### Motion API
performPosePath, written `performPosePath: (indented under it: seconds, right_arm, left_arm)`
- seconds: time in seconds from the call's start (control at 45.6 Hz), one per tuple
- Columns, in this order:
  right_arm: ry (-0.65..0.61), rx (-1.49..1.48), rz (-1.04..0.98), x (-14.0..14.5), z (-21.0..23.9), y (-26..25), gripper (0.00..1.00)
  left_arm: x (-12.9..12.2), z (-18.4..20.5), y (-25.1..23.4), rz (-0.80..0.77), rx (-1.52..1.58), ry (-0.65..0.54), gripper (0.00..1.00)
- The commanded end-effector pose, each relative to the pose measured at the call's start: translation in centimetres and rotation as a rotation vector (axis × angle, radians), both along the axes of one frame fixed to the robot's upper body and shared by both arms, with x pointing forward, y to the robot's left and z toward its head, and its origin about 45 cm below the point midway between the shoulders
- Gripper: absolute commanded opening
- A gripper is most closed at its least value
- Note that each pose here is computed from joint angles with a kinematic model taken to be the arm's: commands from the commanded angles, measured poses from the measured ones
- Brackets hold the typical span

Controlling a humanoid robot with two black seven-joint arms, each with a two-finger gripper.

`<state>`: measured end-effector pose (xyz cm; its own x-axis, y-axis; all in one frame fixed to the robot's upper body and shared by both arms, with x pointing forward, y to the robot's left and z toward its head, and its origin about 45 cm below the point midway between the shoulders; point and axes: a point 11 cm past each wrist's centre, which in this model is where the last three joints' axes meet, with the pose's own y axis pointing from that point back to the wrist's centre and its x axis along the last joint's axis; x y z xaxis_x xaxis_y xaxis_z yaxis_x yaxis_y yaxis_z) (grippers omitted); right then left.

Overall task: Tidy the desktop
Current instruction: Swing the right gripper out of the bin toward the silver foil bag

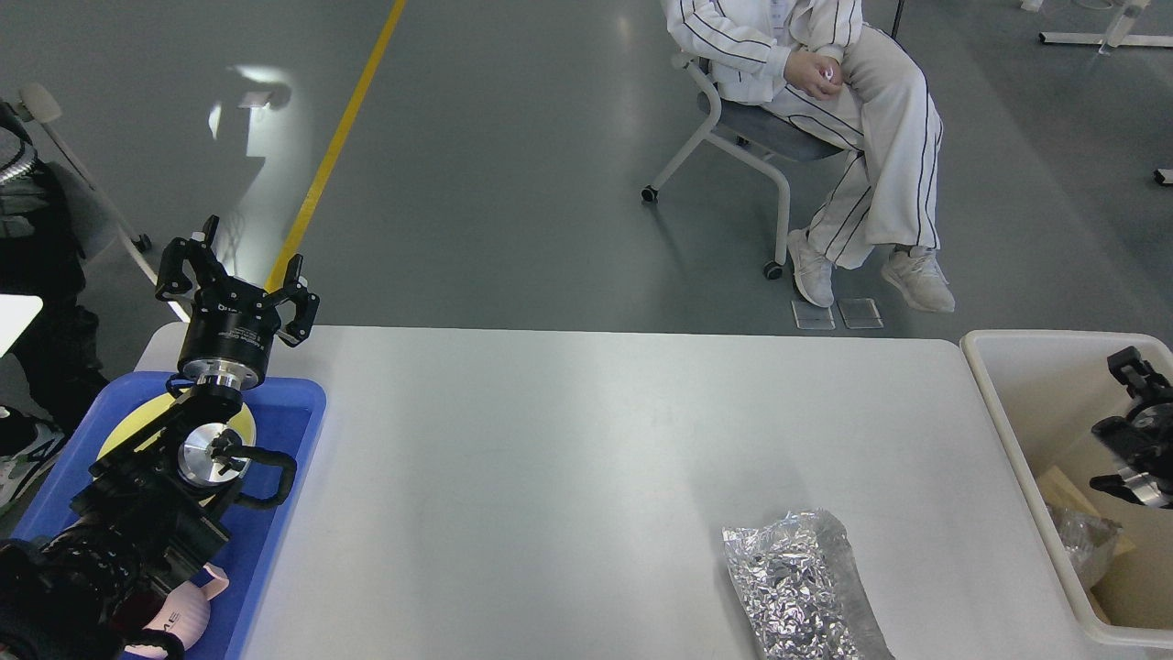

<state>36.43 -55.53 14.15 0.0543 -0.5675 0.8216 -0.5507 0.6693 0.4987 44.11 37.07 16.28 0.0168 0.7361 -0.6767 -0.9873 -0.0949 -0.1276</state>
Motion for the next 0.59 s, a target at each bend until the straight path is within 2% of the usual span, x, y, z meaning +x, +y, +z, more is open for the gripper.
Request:
performPosePath:
  seconds: [0.0, 0.066, 0.219, 0.438, 0.57]
  right_arm:
    - [-0.013, 0.105, 0.063, 2.1, 2.9, 2.1, 1.00]
    - [0.030, 0.168, 0.139, 2.7, 4.2, 3.9, 1.00]
    - [0.234, 0.271, 0.388, 2.7, 7.0, 9.7, 1.00]
    - [0.287, 0.325, 0.614, 3.2, 11.0, 18.2, 1.00]
    - [0.408, 0.291, 0.768, 2.2, 12.9, 22.8, 1.00]
  left_arm:
    - [0.0, 0.0, 0.0, -0.001, -0.001, -0.001, 0.97]
    - [0.0, 0.0, 0.0, -0.001, -0.001, -0.001, 0.97]
    - [0.0, 0.0, 0.0, -0.001, -0.001, -0.001, 0.97]
    - [0.0, 0.0, 0.0, -0.001, -0.001, -0.001, 0.97]
    - [0.0, 0.0, 0.0, 0.000, 0.000, 0.000, 0.97]
